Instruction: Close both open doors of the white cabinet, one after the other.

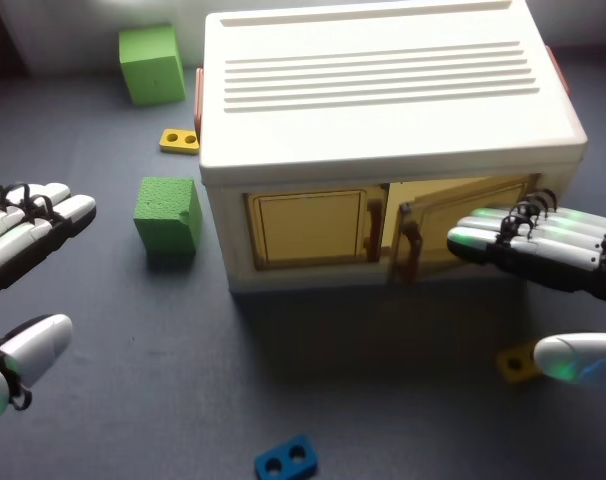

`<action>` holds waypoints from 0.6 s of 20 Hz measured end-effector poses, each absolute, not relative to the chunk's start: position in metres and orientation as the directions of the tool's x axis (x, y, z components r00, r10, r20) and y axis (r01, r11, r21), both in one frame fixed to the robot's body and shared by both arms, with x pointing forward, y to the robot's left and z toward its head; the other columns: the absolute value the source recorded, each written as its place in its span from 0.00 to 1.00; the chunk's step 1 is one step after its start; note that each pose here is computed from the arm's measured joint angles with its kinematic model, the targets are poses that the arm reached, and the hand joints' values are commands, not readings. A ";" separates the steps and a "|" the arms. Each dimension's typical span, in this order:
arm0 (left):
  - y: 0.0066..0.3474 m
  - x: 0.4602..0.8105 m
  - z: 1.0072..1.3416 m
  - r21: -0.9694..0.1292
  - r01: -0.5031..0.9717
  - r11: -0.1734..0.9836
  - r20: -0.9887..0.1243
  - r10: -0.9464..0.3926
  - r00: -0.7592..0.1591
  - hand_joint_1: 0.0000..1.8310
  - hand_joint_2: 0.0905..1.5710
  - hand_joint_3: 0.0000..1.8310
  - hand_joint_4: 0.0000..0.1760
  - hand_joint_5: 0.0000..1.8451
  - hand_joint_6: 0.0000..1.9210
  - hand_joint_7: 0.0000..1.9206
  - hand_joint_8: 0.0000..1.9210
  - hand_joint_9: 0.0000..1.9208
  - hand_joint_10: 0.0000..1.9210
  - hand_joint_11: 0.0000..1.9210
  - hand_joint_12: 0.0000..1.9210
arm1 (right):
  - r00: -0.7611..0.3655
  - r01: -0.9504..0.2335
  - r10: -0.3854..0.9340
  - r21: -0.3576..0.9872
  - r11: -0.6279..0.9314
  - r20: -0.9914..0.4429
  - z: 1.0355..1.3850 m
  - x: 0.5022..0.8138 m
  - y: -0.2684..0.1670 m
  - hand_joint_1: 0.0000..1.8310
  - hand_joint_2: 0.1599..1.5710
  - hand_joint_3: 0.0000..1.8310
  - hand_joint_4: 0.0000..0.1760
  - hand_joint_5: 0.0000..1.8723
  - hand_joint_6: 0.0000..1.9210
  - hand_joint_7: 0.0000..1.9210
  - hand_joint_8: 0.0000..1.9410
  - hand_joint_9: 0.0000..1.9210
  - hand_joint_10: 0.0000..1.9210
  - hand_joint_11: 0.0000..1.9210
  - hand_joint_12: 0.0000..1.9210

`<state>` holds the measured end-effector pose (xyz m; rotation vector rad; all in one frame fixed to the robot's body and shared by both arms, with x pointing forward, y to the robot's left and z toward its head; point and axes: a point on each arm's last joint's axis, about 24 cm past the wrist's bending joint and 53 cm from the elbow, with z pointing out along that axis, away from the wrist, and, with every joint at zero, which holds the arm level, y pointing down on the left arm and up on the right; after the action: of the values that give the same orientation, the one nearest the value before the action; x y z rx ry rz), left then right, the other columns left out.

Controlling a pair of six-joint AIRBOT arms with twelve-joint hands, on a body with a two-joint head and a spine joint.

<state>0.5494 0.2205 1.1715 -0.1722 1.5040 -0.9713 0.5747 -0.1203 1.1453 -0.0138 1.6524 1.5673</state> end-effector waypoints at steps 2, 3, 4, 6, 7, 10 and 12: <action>0.220 0.549 1.172 -0.647 0.428 0.630 -0.751 -0.625 -0.215 0.00 1.00 0.08 0.00 0.05 0.00 0.04 0.00 0.07 0.00 0.00 0.29 | -0.646 -0.536 0.519 0.817 0.214 -0.560 1.146 0.577 -0.118 0.00 0.96 0.00 0.00 0.01 0.00 0.00 0.00 0.00 0.00 0.00 0.00; 0.220 0.549 1.171 -0.648 0.428 0.630 -0.750 -0.625 -0.216 0.00 1.00 0.09 0.00 0.06 0.00 0.04 0.00 0.07 0.00 0.00 0.29 | -0.645 -0.536 0.524 0.818 0.210 -0.557 1.147 0.579 -0.117 0.00 0.96 0.00 0.00 0.00 0.00 0.00 0.00 0.00 0.00 0.00 0.00; 0.220 0.549 1.171 -0.649 0.428 0.629 -0.749 -0.626 -0.217 0.00 1.00 0.09 0.00 0.05 0.00 0.04 0.00 0.06 0.00 0.00 0.29 | -0.643 -0.537 0.529 0.818 0.205 -0.554 1.148 0.580 -0.116 0.00 0.96 0.00 0.00 0.00 0.00 0.00 0.00 0.00 0.00 0.00 0.00; 0.220 0.549 1.171 -0.649 0.428 0.629 -0.749 -0.626 -0.217 0.00 1.00 0.09 0.00 0.05 0.00 0.03 0.00 0.05 0.00 0.00 0.27 | -0.642 -0.537 0.532 0.819 0.203 -0.553 1.149 0.580 -0.116 0.00 0.96 0.00 0.00 0.01 0.00 0.00 0.00 0.00 0.00 0.00 0.00; 0.220 0.549 1.171 -0.650 0.427 0.629 -0.749 -0.626 -0.217 0.00 1.00 0.09 0.00 0.05 0.00 0.03 0.00 0.05 0.00 0.00 0.26 | -0.642 -0.537 0.532 0.819 0.204 -0.553 1.149 0.581 -0.116 0.00 0.95 0.00 0.00 0.01 0.00 0.00 0.00 0.00 0.00 0.00 0.00; 0.220 0.549 1.172 -0.650 0.429 0.628 -0.748 -0.627 -0.217 0.00 1.00 0.09 0.00 0.05 0.00 0.05 0.00 0.07 0.00 0.00 0.28 | -0.648 -0.529 0.535 0.826 0.197 -0.542 1.149 0.580 -0.116 0.00 0.97 0.00 0.00 0.01 0.00 0.00 0.00 0.00 0.00 0.00 0.00; 0.220 0.549 1.172 -0.653 0.428 0.624 -0.745 -0.631 -0.217 0.00 1.00 0.08 0.00 0.05 0.00 0.04 0.00 0.06 0.00 0.00 0.28 | -0.657 -0.515 0.539 0.836 0.189 -0.527 1.152 0.576 -0.121 0.00 0.96 0.00 0.00 0.02 0.00 0.00 0.00 0.00 0.00 0.00 0.00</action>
<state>0.5490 0.2201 1.1717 -0.1786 1.5009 -0.9801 0.5759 -0.1214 1.1524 0.0226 1.6354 1.6001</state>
